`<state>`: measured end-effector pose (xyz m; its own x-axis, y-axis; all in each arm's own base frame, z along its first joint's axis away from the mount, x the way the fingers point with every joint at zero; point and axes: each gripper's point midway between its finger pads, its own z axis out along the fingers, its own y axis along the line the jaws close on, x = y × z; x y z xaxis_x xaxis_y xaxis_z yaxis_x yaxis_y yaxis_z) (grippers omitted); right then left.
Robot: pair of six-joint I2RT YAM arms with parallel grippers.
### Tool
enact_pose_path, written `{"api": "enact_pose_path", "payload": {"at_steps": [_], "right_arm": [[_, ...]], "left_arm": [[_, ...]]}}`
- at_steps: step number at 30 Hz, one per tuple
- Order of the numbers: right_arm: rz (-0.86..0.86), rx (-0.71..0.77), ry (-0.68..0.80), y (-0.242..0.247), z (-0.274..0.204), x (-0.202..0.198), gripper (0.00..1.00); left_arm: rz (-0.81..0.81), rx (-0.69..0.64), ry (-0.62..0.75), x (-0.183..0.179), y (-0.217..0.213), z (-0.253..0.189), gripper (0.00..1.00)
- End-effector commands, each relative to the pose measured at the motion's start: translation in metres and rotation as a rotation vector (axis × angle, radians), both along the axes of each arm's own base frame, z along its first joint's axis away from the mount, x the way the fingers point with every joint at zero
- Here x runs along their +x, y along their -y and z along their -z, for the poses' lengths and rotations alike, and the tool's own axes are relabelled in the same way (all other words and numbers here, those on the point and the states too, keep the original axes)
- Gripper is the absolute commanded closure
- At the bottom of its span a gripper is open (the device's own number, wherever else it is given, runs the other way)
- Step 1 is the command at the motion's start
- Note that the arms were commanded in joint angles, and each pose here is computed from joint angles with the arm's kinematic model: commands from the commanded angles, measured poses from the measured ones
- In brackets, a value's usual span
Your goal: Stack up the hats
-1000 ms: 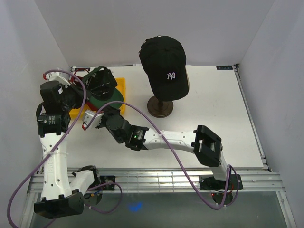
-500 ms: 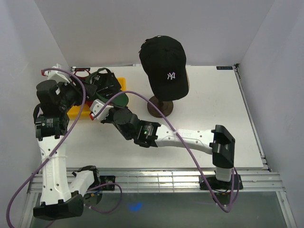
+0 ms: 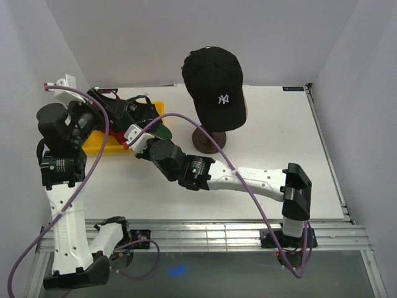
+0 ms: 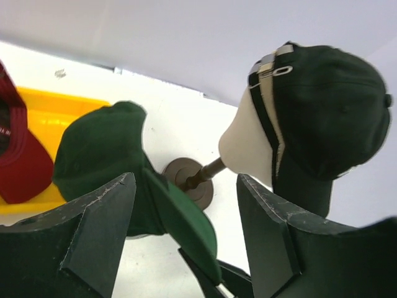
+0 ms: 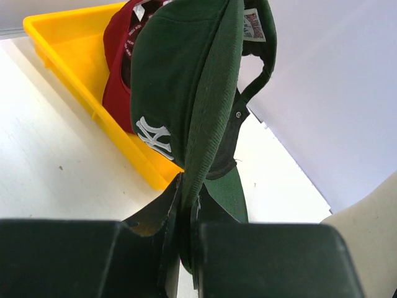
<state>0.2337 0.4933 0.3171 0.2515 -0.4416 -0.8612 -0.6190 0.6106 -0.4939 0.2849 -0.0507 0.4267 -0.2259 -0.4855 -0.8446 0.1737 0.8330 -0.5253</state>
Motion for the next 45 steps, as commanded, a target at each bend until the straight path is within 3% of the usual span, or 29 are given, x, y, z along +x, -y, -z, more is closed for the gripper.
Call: {"api": "enact_pose_path", "payload": {"at_steps": [1, 7, 14, 24, 29, 34, 39, 45], "right_arm": [[0.007, 0.174, 0.004, 0.013, -0.063, -0.003, 0.92], [-0.003, 0.196, -0.038, 0.016, -0.077, -0.005, 0.92], [-0.051, 0.308, -0.172, 0.025, -0.103, -0.008, 0.92], [-0.200, 0.741, -0.508, 0.070, -0.178, 0.022, 0.92], [-0.404, 0.917, -0.630, 0.081, -0.221, 0.009, 0.92], [-0.528, 1.090, -0.633, 0.100, -0.263, 0.004, 0.92], [-0.566, 1.282, -0.632, 0.129, -0.291, 0.008, 0.92], [-0.493, 1.514, -0.519, 0.175, -0.321, 0.018, 0.92]], "left_arm": [[0.060, 0.007, 0.122, -0.008, 0.010, -0.036, 0.23], [0.043, -0.019, 0.190, -0.006, 0.009, -0.055, 0.20], [-0.055, -0.045, 0.341, -0.013, -0.005, -0.113, 0.19], [-0.409, -0.170, 0.388, -0.009, -0.065, -0.153, 0.20], [-0.448, -0.170, 0.333, 0.005, -0.073, -0.130, 0.20], [-0.445, -0.162, 0.264, 0.018, -0.072, -0.093, 0.20], [-0.447, -0.148, 0.210, 0.027, -0.074, -0.065, 0.20], [-0.426, -0.148, 0.149, 0.038, -0.070, -0.034, 0.20]]}}
